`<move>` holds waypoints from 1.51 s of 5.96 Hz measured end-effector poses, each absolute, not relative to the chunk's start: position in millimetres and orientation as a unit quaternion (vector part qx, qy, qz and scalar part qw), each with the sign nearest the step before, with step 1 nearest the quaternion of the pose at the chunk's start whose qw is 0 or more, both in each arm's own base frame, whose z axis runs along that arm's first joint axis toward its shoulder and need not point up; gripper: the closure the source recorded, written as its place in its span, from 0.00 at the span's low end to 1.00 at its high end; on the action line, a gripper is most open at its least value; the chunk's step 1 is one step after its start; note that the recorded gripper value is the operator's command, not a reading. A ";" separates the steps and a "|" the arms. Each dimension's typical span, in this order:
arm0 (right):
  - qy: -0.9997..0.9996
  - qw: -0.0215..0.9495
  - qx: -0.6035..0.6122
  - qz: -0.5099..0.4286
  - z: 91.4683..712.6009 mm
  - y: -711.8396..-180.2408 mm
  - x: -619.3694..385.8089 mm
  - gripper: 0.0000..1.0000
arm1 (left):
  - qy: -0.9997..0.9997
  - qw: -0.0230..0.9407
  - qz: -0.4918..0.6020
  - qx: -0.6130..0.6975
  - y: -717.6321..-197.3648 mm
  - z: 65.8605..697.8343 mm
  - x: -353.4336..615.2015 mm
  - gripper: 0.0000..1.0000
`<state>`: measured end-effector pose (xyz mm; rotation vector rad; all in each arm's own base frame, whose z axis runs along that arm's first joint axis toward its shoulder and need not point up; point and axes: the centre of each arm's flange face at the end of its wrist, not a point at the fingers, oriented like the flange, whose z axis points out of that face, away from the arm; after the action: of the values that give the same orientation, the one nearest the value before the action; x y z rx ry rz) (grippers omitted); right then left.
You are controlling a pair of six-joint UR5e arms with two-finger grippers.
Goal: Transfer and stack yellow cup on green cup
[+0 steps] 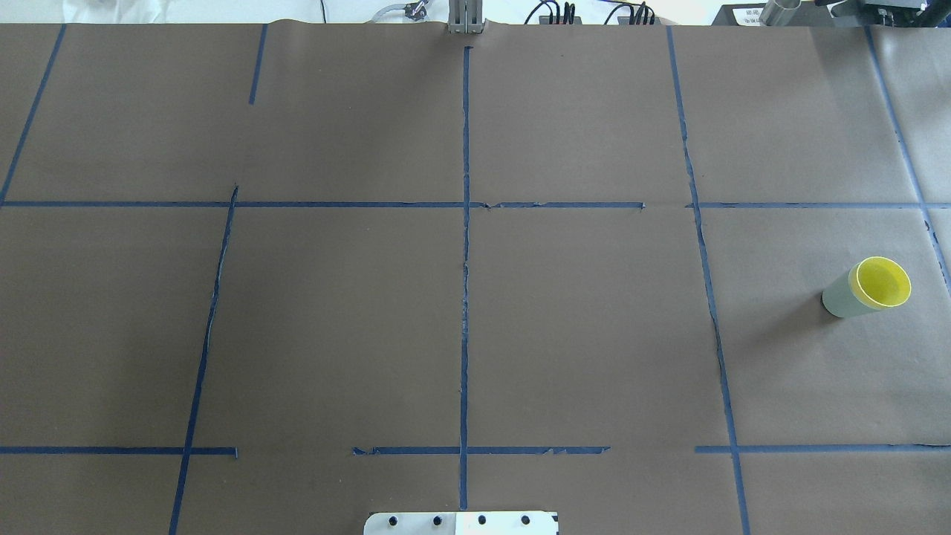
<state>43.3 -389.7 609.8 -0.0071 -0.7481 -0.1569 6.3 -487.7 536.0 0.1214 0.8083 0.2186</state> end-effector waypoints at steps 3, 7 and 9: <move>-0.365 0.928 -0.003 -0.077 609.3 -390.5 43.3 0.00 | 0.394 0.917 0.065 -0.010 -432.0 638.0 -33.9 0.00; -0.365 0.928 -0.001 -0.078 608.2 -391.1 43.3 0.00 | 0.383 0.922 0.048 -0.017 -424.1 650.3 -46.6 0.00; -0.365 0.928 -0.001 -0.078 608.2 -391.1 43.2 0.00 | 0.380 0.924 0.047 -0.018 -422.9 650.7 -47.2 0.00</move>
<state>43.2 -391.1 608.2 -0.0026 -0.7481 -0.1598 -47.2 -422.9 650.7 -0.0373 0.7805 0.0960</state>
